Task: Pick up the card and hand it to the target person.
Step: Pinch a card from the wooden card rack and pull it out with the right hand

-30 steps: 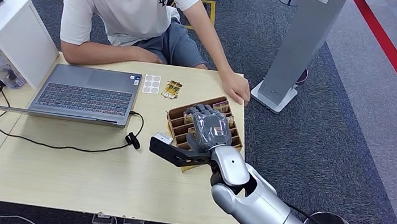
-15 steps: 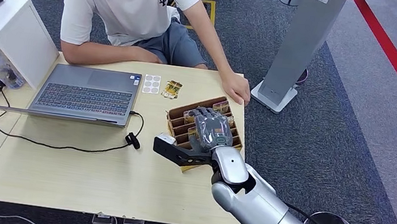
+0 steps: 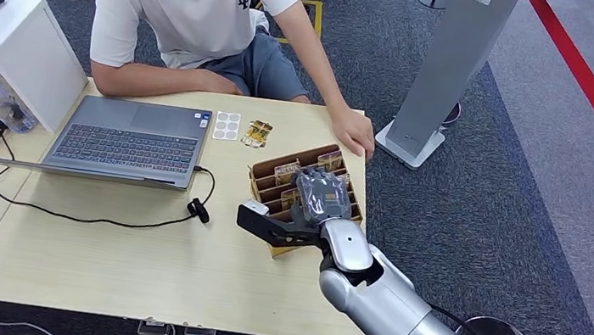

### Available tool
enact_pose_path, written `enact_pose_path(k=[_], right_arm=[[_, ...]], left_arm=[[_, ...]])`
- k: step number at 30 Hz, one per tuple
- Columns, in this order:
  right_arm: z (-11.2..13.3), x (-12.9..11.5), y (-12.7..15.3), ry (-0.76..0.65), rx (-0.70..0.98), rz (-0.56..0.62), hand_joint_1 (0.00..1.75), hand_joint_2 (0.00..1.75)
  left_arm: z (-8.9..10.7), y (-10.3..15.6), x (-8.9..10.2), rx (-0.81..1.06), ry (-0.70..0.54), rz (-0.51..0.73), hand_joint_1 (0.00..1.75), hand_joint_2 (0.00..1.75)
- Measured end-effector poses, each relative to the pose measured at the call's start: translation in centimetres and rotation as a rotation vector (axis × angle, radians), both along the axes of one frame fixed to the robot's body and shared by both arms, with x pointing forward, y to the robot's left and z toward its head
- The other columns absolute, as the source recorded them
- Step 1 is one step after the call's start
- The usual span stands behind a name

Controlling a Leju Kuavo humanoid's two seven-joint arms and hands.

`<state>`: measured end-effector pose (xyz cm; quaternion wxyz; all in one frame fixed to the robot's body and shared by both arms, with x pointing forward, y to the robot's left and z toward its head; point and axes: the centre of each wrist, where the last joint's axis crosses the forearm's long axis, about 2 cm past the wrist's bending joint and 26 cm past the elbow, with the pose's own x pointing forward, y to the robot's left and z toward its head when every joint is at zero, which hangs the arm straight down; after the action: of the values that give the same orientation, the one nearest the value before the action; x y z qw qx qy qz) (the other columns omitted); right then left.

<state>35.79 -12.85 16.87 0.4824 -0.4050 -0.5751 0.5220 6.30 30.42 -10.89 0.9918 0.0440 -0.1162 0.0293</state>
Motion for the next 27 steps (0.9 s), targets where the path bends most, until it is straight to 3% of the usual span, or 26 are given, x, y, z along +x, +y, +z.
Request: enact_pose_path(k=[9,27], right_arm=[[-0.12,0.01,0.19,0.006,0.000,0.006,0.71,1.75],[-0.33,0.04,0.14,0.023,-0.002,0.012,0.78,1.75]], left_arm=[[0.00,-0.07,0.01,-0.002,-0.005,-0.001,0.00,0.00],[-0.01,-0.15,-0.02,-0.002,-0.005,-0.003,0.00,0.00]])
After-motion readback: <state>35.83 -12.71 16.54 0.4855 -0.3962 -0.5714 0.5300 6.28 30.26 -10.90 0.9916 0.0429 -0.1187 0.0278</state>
